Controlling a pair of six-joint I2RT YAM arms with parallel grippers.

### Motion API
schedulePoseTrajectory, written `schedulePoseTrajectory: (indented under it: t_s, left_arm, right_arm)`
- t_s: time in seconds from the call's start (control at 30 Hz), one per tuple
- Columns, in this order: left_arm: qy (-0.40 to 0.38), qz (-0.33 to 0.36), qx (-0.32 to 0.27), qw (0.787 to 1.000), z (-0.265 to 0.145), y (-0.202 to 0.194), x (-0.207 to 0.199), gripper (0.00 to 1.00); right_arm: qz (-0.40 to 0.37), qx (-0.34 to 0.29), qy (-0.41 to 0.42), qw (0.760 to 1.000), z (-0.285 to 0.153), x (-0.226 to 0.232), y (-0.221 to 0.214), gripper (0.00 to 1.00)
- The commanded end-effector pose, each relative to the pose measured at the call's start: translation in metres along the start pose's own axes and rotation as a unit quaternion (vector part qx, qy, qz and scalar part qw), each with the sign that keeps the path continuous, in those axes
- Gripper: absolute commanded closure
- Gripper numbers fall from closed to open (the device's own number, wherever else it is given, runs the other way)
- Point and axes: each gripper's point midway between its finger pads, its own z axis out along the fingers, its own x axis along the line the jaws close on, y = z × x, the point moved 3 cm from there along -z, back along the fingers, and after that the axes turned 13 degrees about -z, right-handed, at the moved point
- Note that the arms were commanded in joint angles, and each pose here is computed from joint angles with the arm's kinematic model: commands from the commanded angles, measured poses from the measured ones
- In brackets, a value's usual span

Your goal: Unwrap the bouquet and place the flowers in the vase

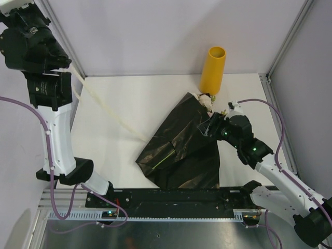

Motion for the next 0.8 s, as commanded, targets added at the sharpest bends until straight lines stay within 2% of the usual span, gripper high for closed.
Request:
schedulePoseTrajectory:
  t_s: [0.0, 0.17, 0.23, 0.3, 0.47, 0.6, 0.7, 0.77]
  left_arm:
    - [-0.005, -0.046, -0.06, 0.997, -0.004, 0.045, 0.011, 1.0]
    - [-0.031, -0.075, -0.076, 0.994, -0.008, 0.059, 0.009, 1.0]
    - [-0.051, -0.078, -0.062, 0.994, -0.007, 0.047, -0.001, 1.0]
    - [-0.072, -0.073, -0.031, 0.994, -0.004, 0.019, -0.015, 1.0]
    - [-0.141, -0.049, 0.108, 0.983, -0.01, -0.114, -0.061, 1.0]
    - [-0.187, -0.025, 0.235, 0.953, -0.042, -0.234, -0.08, 0.95]
    - [-0.182, 0.008, 0.324, 0.928, -0.071, -0.318, -0.075, 0.94]
    - [-0.176, 0.031, 0.373, 0.911, -0.089, -0.359, -0.068, 0.86]
  right_arm:
    - [-0.008, -0.013, 0.018, 1.0, -0.002, 0.009, 0.013, 0.28]
    - [-0.01, -0.01, 0.022, 1.0, -0.003, 0.01, 0.013, 0.27]
    - [-0.01, -0.014, 0.022, 1.0, -0.005, 0.011, 0.016, 0.25]
    - [-0.008, -0.016, 0.017, 1.0, -0.007, 0.009, 0.016, 0.23]
    - [0.005, -0.013, -0.022, 1.0, -0.011, -0.003, 0.012, 0.17]
    - [0.015, -0.002, -0.066, 0.998, -0.014, -0.017, 0.004, 0.11]
    - [0.019, 0.011, -0.093, 0.995, -0.015, -0.029, -0.007, 0.09]
    - [0.019, 0.017, -0.098, 0.995, -0.013, -0.032, -0.014, 0.09]
